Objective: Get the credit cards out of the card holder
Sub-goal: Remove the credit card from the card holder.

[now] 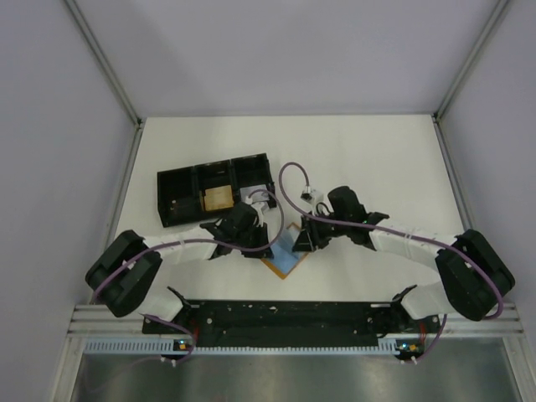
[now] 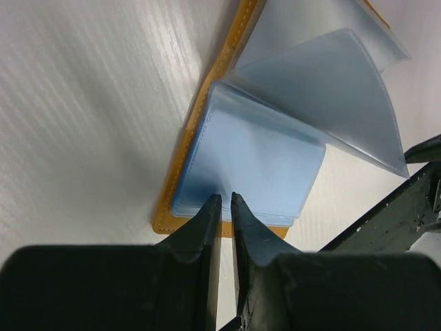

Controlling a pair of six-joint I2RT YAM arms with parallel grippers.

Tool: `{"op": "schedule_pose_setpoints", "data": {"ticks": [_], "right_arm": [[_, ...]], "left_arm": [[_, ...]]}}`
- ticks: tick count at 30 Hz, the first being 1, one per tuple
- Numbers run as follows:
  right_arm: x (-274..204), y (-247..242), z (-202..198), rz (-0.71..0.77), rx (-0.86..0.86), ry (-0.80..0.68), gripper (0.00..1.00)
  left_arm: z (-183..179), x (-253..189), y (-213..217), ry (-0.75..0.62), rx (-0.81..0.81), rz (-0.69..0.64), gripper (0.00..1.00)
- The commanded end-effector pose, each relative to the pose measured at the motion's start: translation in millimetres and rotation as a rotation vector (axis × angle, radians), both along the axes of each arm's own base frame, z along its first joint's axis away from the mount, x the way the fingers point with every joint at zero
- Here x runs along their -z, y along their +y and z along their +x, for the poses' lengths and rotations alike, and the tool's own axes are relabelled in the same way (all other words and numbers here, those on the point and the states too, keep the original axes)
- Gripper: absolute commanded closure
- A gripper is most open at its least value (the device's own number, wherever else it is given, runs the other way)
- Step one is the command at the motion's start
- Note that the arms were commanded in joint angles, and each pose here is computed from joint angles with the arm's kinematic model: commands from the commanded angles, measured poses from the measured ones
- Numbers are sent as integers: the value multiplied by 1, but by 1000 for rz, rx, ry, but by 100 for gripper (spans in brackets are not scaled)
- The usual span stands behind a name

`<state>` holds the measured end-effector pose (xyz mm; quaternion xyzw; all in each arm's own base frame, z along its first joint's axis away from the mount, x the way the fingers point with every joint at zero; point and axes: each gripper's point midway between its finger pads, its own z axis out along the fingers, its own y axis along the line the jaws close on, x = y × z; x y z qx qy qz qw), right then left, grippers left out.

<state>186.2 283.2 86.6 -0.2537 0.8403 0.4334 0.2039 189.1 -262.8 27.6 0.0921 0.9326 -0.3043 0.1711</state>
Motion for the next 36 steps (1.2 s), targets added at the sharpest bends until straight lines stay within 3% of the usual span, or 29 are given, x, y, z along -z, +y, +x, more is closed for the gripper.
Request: {"op": "schedule_pose_setpoints", "data": {"ticks": [1,6,16,22,26,32,36], "right_arm": [[-24,19,-1,55,-69,-67,64],[-20,16,-6,-13,-89,-86,59],[-13,-16,32,-203,167,-231,51],[-31,-18,40,-152,226,-294,50],[-32,-2,30,-83,148,-247,50],[-22,19,26,-9,103,-167,51],[-11,27,27,25,80,-104,54]], "left_arm": [[9,-8,6,-49,-74,-24,85],[6,-7,10,-46,-110,-36,85],[9,-12,10,-68,-119,-58,85],[8,-17,25,-96,-141,7,85],[9,-36,40,-158,-186,15,84],[7,-64,22,-183,-190,-158,78],[10,-60,4,-152,-167,-221,79]]}}
